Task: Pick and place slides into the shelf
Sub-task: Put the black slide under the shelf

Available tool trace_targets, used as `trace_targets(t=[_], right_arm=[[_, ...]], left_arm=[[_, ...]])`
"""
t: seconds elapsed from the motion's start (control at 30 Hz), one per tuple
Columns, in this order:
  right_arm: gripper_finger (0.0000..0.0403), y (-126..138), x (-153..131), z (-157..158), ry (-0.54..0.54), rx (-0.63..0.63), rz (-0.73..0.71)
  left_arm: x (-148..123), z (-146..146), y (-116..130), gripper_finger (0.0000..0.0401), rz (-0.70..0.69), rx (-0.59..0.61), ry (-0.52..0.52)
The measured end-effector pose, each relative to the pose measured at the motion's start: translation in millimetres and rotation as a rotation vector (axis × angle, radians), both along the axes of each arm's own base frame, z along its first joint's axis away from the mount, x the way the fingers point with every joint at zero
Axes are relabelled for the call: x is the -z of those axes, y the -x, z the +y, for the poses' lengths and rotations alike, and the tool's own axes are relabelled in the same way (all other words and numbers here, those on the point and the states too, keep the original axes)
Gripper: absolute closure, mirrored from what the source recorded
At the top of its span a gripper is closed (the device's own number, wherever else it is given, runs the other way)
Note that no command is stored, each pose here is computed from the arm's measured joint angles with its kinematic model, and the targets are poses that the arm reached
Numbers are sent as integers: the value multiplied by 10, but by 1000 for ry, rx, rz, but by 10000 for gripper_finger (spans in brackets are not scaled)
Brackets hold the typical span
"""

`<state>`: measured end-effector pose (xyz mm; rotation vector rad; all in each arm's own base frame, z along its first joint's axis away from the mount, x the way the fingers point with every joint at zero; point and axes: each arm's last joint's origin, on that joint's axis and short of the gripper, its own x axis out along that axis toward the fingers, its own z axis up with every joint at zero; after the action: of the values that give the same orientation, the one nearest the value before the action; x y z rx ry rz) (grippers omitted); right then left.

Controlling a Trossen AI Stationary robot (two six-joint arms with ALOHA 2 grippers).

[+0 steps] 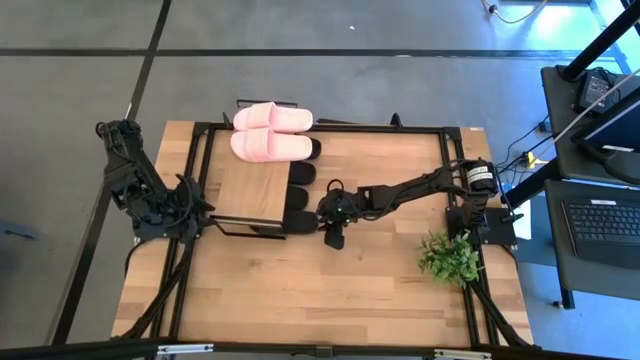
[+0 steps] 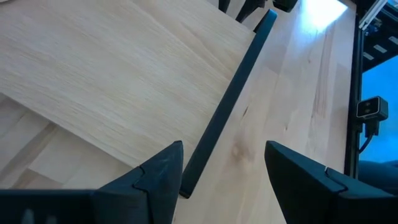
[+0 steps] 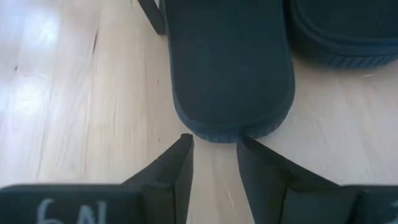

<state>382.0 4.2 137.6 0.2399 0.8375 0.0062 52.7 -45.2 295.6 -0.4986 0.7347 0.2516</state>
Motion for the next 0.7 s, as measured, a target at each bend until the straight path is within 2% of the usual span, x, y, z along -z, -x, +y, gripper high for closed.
trace_targets(t=[0.37,0.53,0.7], right_arm=[[278,-79,112,-5,8,-5,-34],[278,-228,52,-5,26,-24,-89],[278,-341,73,-4,47,-48,-60]], left_arm=[[-2,-6,-4,184,-4,0,6],[-2,-6,-4,184,-3,0,5],[-2,-5,-3,184,-3,1,6]])
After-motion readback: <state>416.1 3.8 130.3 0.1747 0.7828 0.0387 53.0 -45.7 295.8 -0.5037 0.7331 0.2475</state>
